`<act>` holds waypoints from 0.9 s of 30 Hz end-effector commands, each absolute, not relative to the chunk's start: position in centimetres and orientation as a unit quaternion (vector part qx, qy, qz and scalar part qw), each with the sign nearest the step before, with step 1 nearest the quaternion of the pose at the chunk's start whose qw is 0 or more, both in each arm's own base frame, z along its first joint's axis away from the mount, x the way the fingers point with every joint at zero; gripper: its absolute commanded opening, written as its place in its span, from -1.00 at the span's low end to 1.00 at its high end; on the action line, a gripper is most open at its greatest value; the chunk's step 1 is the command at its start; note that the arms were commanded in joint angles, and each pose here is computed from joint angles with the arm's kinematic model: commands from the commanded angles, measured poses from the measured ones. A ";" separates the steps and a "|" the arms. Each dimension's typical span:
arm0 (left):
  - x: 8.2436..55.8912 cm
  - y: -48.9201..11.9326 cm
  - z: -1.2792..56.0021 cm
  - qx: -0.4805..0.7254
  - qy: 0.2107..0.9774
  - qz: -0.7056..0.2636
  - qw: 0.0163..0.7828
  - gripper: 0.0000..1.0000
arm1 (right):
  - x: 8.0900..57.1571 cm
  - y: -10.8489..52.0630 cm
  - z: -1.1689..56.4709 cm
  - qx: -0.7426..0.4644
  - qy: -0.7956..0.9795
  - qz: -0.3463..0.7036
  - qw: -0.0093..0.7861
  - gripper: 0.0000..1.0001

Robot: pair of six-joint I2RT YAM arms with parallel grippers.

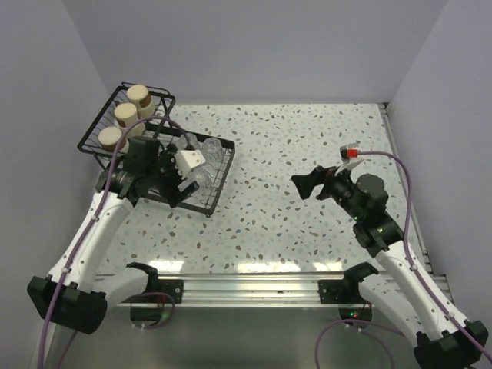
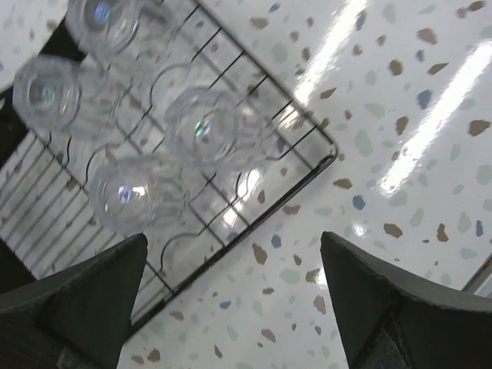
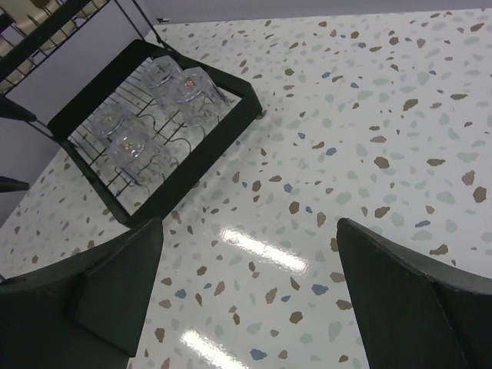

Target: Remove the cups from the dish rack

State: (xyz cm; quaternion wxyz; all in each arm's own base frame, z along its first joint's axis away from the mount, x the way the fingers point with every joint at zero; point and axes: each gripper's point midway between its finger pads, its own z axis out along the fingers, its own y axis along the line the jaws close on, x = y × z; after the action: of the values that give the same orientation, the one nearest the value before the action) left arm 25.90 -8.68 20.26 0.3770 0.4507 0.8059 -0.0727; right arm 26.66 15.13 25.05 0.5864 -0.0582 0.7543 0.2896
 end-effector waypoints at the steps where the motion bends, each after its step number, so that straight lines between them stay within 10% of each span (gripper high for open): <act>1: 24.7 -13.3 22.9 0.525 0.764 -0.076 0.367 0.97 | 26.8 16.2 26.4 -0.075 0.749 0.310 0.581 0.96; 27: 34.9 -13.4 12.8 0.485 0.838 -0.036 0.248 1.00 | 27.6 16.5 22.6 -0.074 0.792 0.291 0.532 0.96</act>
State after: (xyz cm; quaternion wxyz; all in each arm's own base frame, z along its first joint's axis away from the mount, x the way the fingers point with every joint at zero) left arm 34.09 -11.98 12.45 0.2115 0.4725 0.8554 -0.0204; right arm 27.23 16.59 21.99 0.5236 -0.0716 0.7945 0.2993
